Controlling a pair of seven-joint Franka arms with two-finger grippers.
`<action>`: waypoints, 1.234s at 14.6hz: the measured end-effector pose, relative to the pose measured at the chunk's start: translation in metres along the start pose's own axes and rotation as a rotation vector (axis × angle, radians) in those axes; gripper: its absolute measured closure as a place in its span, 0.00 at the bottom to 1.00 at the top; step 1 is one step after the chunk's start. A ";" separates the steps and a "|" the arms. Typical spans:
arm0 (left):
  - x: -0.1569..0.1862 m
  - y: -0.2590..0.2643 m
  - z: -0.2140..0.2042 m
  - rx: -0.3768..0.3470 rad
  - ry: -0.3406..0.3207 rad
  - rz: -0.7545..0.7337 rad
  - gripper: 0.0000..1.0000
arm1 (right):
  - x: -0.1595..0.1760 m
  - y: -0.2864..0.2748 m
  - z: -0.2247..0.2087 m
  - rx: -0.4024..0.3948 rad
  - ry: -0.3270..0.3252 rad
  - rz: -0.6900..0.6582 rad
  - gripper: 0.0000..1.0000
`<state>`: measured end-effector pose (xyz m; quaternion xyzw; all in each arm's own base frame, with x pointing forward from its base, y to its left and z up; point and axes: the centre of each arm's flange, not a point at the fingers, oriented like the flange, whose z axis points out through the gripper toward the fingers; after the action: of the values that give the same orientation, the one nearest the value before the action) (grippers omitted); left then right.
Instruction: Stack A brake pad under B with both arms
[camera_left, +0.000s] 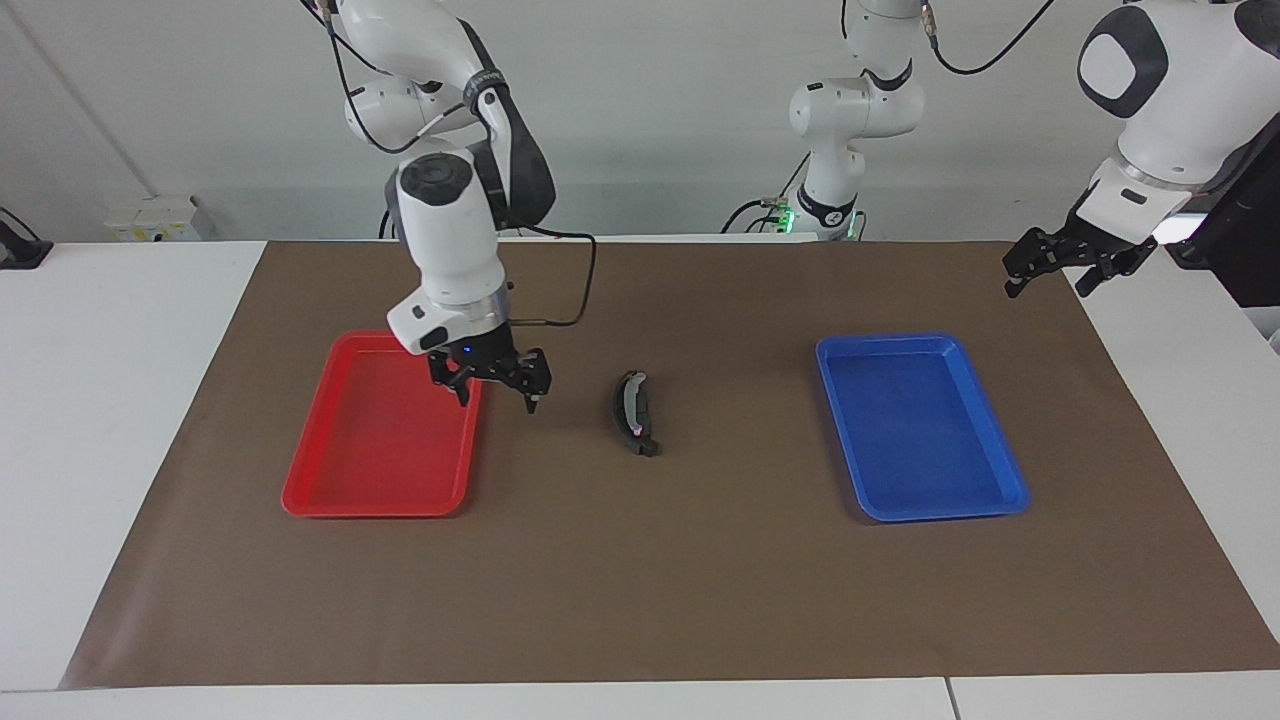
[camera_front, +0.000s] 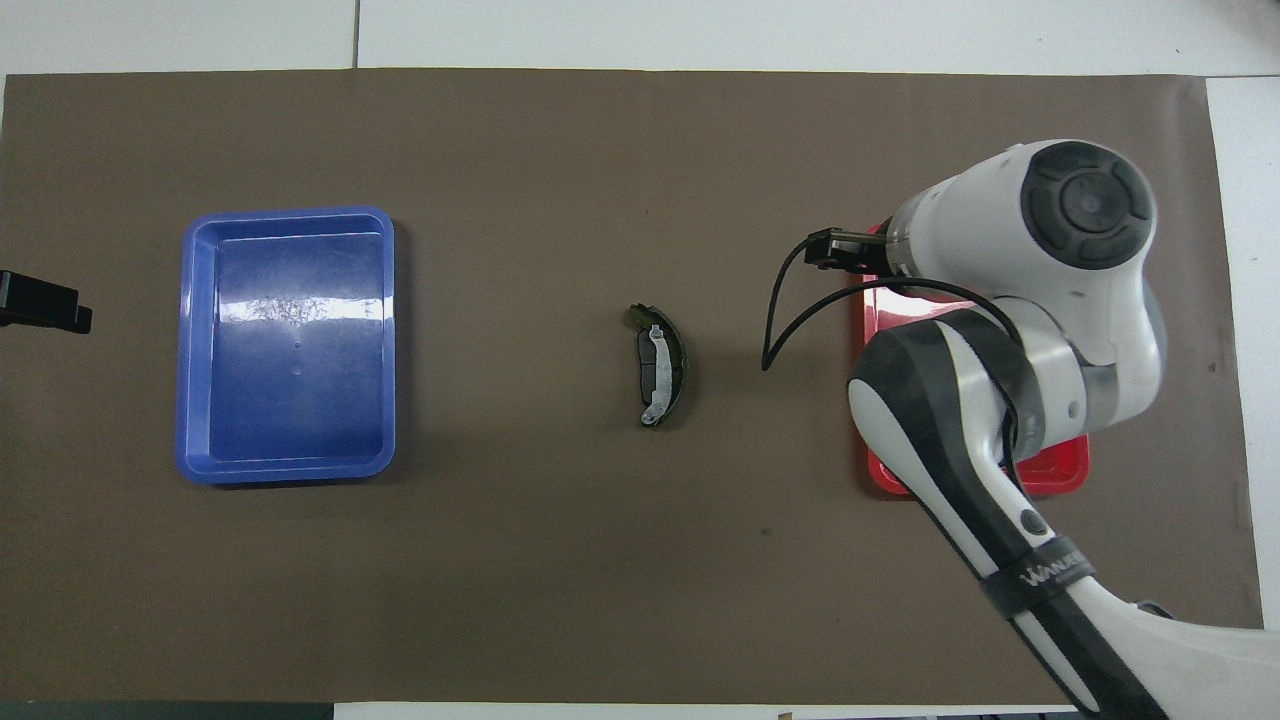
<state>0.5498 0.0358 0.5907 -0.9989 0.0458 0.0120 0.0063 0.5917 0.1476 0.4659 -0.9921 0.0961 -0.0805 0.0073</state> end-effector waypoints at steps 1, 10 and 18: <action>0.000 0.000 0.000 0.000 0.000 0.000 0.00 | 0.005 0.024 -0.012 -0.013 -0.007 -0.009 0.00; 0.000 0.000 0.000 0.000 0.000 0.000 0.00 | -0.010 0.191 -0.089 -0.077 -0.190 0.019 0.00; 0.000 0.000 0.000 0.000 0.000 0.000 0.00 | 0.000 0.193 -0.163 -0.071 -0.162 -0.036 0.00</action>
<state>0.5498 0.0358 0.5907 -0.9989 0.0458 0.0120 0.0063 0.5284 -0.0414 0.6212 -0.9966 0.0800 0.0035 -0.0214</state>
